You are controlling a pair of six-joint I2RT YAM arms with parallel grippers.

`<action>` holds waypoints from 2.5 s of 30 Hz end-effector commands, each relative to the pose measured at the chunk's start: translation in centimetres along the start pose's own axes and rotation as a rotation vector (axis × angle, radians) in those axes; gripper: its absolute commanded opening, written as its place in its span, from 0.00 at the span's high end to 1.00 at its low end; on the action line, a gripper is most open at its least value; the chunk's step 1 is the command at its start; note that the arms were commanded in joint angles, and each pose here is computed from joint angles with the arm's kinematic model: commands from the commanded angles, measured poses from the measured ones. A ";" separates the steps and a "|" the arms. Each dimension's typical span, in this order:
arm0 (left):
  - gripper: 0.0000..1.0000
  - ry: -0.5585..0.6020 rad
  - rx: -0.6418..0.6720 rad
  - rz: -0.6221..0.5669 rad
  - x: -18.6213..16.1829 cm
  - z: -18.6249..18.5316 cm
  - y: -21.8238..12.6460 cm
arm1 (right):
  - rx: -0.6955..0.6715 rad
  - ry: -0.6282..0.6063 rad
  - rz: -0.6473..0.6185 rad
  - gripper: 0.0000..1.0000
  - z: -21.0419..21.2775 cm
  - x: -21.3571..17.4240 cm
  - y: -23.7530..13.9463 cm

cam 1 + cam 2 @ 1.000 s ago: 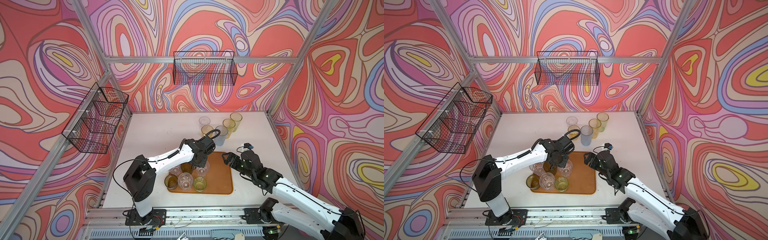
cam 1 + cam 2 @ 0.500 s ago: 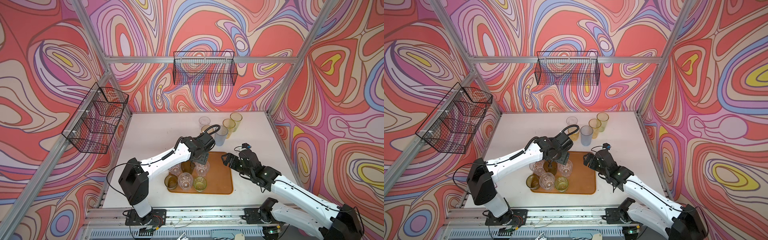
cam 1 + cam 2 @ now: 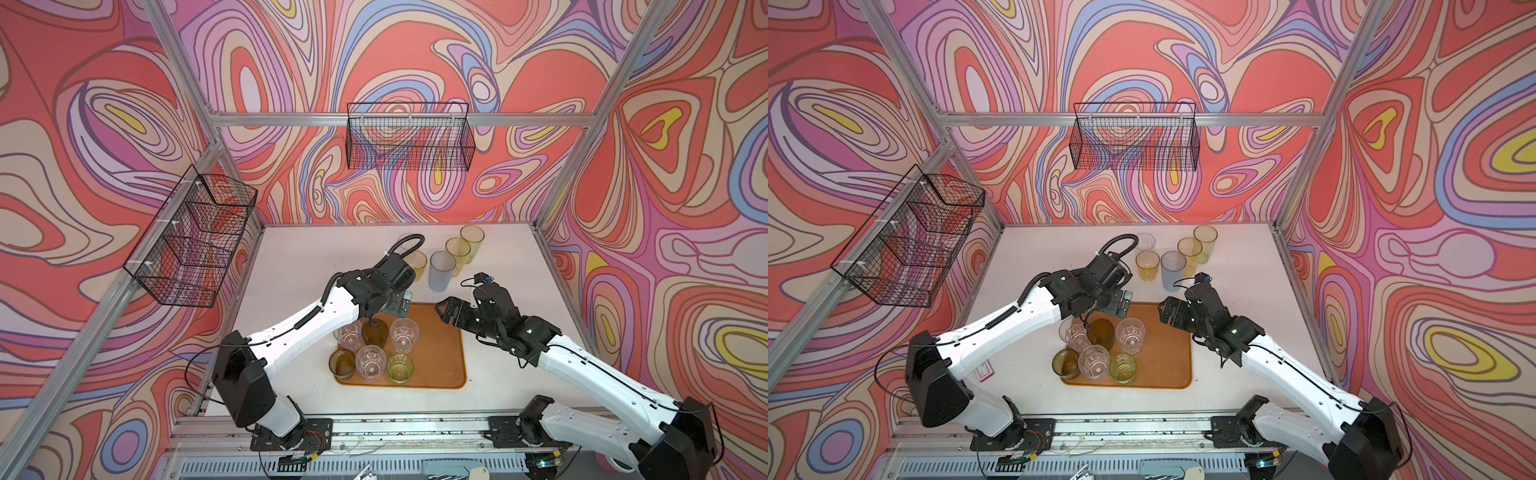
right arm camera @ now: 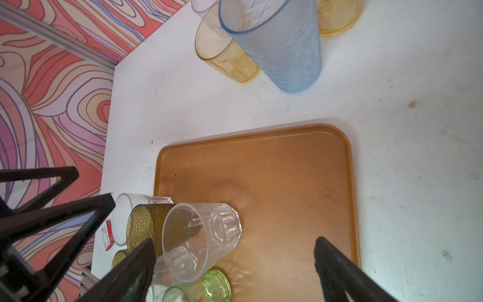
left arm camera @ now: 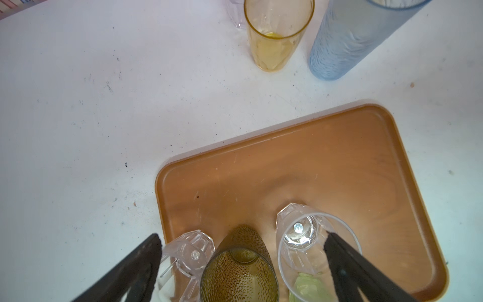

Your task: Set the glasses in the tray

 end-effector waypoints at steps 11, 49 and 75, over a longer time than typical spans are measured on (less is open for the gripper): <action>0.00 -0.128 -0.116 -0.059 -3.9 4.9 -2.4 | 0.148 -0.066 0.037 0.04 3.6 1.7 -0.2; 0.00 -0.272 -0.194 -0.181 -6.0 7.1 -1.0 | -0.183 -0.294 0.171 0.36 9.6 10.7 18.4; 0.00 -0.315 -0.121 -0.213 -5.6 7.5 0.1 | -0.268 -0.391 0.186 0.43 6.8 11.9 23.0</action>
Point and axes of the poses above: each gripper's point midway between its finger pads, its own y axis out along the fingers, its own z axis along the line the jaws close on, x = y × z, the point moved 9 cm from there along -y, back along the fingers, and after that the axes turned 2 degrees about -y, right-handed, at the moved point
